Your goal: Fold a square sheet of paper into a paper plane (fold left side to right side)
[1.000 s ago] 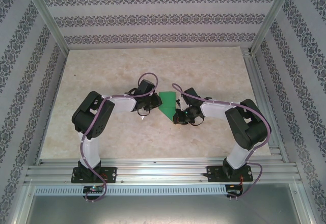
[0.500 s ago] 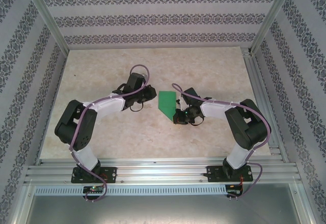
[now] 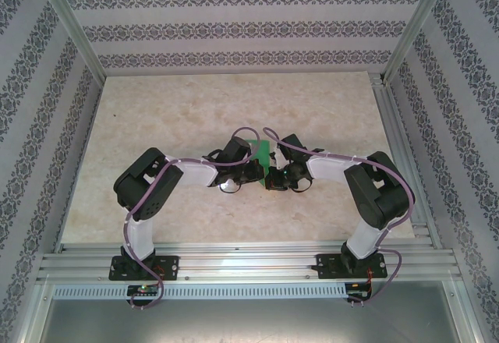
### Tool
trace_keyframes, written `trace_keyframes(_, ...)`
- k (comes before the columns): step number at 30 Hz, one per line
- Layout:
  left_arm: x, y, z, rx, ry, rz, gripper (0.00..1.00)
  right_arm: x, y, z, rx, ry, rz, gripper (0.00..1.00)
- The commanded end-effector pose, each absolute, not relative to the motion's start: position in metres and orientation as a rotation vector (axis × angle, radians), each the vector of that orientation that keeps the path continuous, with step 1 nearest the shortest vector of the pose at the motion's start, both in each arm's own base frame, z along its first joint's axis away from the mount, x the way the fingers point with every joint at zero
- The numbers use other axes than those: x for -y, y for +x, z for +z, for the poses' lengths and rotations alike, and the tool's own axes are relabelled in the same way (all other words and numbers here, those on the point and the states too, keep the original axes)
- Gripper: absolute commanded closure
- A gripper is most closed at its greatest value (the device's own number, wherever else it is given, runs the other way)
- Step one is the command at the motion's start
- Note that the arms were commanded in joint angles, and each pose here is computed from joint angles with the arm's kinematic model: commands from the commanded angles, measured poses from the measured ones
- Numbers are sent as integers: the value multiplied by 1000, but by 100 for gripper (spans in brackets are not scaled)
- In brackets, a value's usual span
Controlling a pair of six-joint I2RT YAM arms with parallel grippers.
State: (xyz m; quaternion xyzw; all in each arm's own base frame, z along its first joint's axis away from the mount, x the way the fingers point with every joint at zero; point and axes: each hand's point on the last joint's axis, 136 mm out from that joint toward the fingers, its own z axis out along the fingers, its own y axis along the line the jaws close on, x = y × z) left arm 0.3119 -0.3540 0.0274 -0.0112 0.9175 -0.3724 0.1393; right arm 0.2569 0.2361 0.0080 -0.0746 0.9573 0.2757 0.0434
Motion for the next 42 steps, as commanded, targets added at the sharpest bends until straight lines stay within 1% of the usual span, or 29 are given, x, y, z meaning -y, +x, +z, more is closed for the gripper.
trace_keyframes(1, 356, 325, 35, -2599, -34, -1049, 90, -194, 206, -46, -3191, -220, 528, 96)
trace_keyframes(9, 330, 328, 15, -2636, -58, -874, 90, -193, 206, -46, -3193, -229, 513, 96)
trace_keyframes(19, 292, 356, 3, -2627, -131, -772, 90, -190, 203, -47, -3206, -227, 498, 96)
trace_keyframes(27, 248, 390, -5, -2613, -223, -709, 89, -189, 201, -48, -3213, -225, 497, 96)
trace_keyframes(31, 229, 400, -5, -2609, -266, -701, 88, -190, 201, -47, -3208, -227, 505, 96)
trace_keyframes(34, 221, 405, 11, -2584, -268, -719, 85, -197, 208, -39, -3173, -245, 541, 96)
trace_keyframes(37, 215, 409, 42, -2537, -249, -739, 80, -209, 223, -20, -3107, -266, 604, 95)
trace_keyframes(38, 212, 409, 56, -2517, -245, -743, 77, -214, 230, -9, -3077, -278, 621, 94)
trace_keyframes(42, 199, 399, 105, -2448, -232, -761, 61, -227, 259, 45, -2951, -341, 635, 84)
